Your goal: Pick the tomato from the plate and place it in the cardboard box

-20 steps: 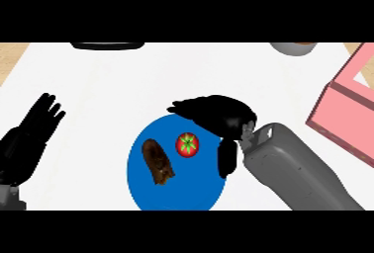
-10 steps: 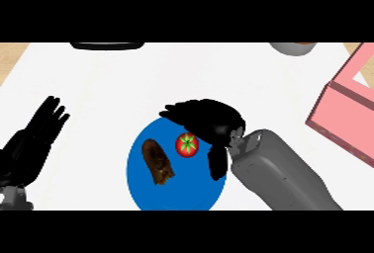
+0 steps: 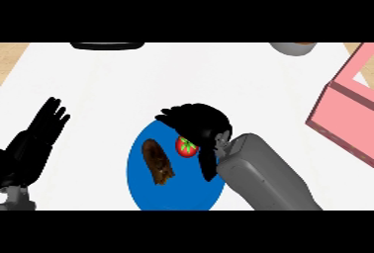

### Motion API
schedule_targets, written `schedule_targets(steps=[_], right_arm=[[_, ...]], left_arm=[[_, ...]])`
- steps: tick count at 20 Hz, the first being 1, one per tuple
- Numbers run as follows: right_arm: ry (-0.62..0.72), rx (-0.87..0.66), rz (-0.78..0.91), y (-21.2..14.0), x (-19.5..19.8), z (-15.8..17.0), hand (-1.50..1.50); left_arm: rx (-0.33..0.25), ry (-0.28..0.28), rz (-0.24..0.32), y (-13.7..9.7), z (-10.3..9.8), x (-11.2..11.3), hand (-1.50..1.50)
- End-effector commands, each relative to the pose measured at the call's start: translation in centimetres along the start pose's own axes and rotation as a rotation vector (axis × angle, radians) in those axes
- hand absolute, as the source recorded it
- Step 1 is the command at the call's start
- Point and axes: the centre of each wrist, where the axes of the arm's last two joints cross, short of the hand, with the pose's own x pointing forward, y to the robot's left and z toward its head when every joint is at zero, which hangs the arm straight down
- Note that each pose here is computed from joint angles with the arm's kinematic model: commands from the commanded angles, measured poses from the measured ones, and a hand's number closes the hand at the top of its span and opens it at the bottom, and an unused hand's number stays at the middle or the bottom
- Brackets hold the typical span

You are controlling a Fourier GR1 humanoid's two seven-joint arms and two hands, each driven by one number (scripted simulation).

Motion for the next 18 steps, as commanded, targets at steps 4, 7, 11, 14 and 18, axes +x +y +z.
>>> schedule_targets(steps=[4, 7, 11, 14, 18], right_arm=[[0.043, 0.014, 0.028, 0.5, 0.4, -1.3, -1.50], [0.039, 0.018, 0.046, -0.2, 1.0, -0.6, -1.50], [0.049, 0.042, 0.030, 2.5, 0.1, -2.0, -1.50], [0.061, 0.065, 0.054, 2.3, -0.9, -2.5, -1.50], [0.058, 0.060, 0.068, 4.0, -1.3, -3.2, -1.50]], left_arm=[[-0.005, 0.013, -0.001, -1.0, 0.0, 1.7, 0.00], [0.002, -0.015, 0.001, -0.9, 0.8, 1.4, 0.00], [-0.004, -0.013, -0.002, -1.7, 0.5, 0.5, 0.00], [-0.001, 0.003, -0.001, 1.9, -0.6, 1.2, 0.00], [0.000, 0.001, -0.003, 0.5, 0.7, 1.3, 0.00]])
